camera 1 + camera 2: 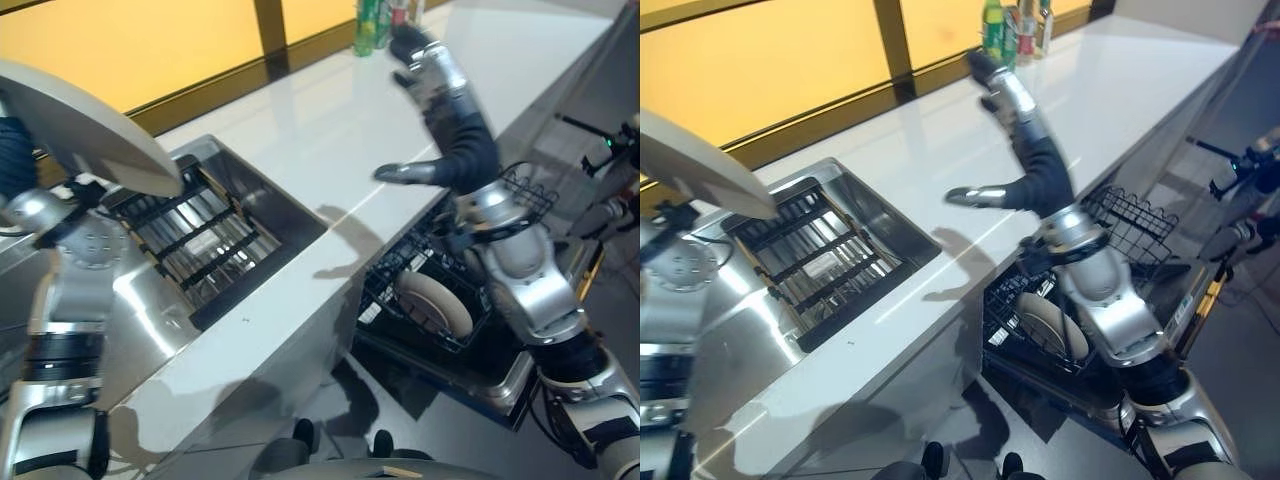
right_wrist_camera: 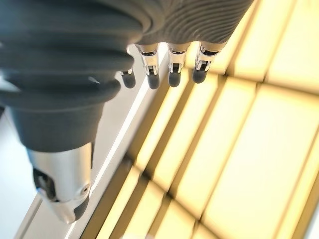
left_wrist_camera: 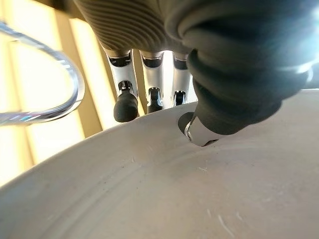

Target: Pick up plates and place into dishwasher.

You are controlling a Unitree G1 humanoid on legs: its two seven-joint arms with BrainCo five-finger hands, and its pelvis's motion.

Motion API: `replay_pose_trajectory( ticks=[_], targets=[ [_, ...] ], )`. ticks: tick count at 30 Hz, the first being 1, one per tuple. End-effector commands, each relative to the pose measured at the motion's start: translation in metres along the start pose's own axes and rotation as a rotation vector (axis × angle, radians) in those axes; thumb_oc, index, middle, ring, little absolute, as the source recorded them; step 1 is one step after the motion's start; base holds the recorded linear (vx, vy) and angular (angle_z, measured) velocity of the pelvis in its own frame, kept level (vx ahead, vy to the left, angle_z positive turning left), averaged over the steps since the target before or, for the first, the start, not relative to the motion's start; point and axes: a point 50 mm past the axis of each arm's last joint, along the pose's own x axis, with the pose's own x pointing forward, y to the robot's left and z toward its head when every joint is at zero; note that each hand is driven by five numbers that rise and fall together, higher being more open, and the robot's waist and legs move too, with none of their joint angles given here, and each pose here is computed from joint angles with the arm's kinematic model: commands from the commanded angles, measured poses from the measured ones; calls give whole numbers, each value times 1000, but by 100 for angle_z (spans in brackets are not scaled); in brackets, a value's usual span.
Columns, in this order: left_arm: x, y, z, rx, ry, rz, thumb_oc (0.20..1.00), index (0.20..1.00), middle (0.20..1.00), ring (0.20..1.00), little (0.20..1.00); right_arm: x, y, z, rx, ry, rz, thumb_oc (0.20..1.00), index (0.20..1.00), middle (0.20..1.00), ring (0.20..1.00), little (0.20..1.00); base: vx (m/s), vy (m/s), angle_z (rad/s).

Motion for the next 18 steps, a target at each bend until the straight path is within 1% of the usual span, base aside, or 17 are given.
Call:
replay_pose_trajectory(
  ticks=[1,4,9,11,18],
  targets=[
    [-2,-24,29,-130,-53,-84,200,200,200,200,200,18,24,20,83,-82,44,1000,1000,1000,1000,1000,-41,-129,13],
    [-17,-42,47,-220,-24,-161,200,200,200,200,200,28,46,15,164,-29,64,1000,1000,1000,1000,1000,-43,-108,25],
    [-33,-59,73,-299,-34,-241,200,200,200,200,200,40,71,10,220,57,62,1000,1000,1000,1000,1000,-28,-95,24],
    [-34,-62,81,-313,-49,-257,200,200,200,200,200,41,74,5,229,107,28,1000,1000,1000,1000,1000,-38,-56,20],
    [-30,-69,89,-311,-57,-252,200,200,200,200,200,41,85,-9,251,239,-47,1000,1000,1000,1000,1000,-15,-28,6]
  ],
)
